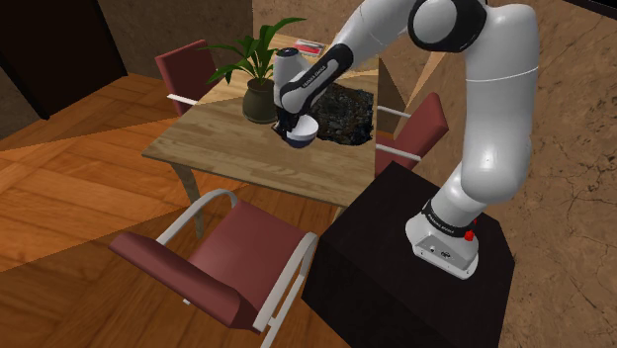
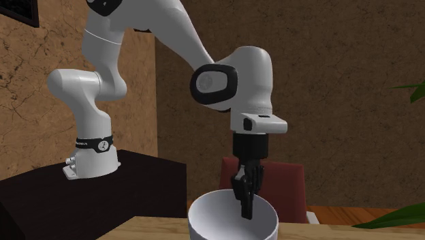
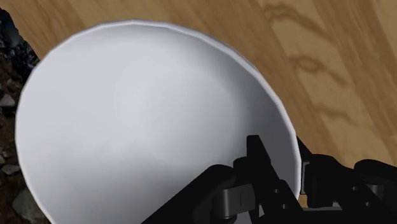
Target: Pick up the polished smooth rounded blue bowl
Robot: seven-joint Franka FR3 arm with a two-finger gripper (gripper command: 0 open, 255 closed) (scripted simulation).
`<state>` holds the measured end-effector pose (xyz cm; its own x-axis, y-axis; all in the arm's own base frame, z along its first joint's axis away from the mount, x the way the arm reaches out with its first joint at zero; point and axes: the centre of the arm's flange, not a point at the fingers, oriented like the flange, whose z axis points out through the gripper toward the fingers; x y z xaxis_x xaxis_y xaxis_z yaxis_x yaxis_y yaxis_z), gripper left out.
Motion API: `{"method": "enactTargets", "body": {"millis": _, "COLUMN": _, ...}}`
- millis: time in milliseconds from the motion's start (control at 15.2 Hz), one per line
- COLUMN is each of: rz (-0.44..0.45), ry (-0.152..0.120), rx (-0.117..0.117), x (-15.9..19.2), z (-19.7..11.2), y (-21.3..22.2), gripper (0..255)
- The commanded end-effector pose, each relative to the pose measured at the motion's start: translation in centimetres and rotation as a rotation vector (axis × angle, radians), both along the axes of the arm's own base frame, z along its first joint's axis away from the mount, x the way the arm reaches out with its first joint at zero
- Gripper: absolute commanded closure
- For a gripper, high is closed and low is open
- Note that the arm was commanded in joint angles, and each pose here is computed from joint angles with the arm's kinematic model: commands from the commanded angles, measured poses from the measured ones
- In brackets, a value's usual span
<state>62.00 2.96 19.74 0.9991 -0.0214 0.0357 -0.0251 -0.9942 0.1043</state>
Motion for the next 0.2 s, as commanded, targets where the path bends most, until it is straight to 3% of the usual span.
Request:
{"method": "enactTargets", "body": {"millis": 0, "rz": 0.000, "ry": 0.000, "rx": 0.000, "x": -0.03, "z": 1.14, "y": -0.01, "gripper": 255}}
{"method": "enactTargets", "body": {"millis": 132, "rz": 0.000, "ry": 0.000, "rx": 0.000, "x": -0.04, "z": 1.21, "y": -0.01, "gripper": 255}}
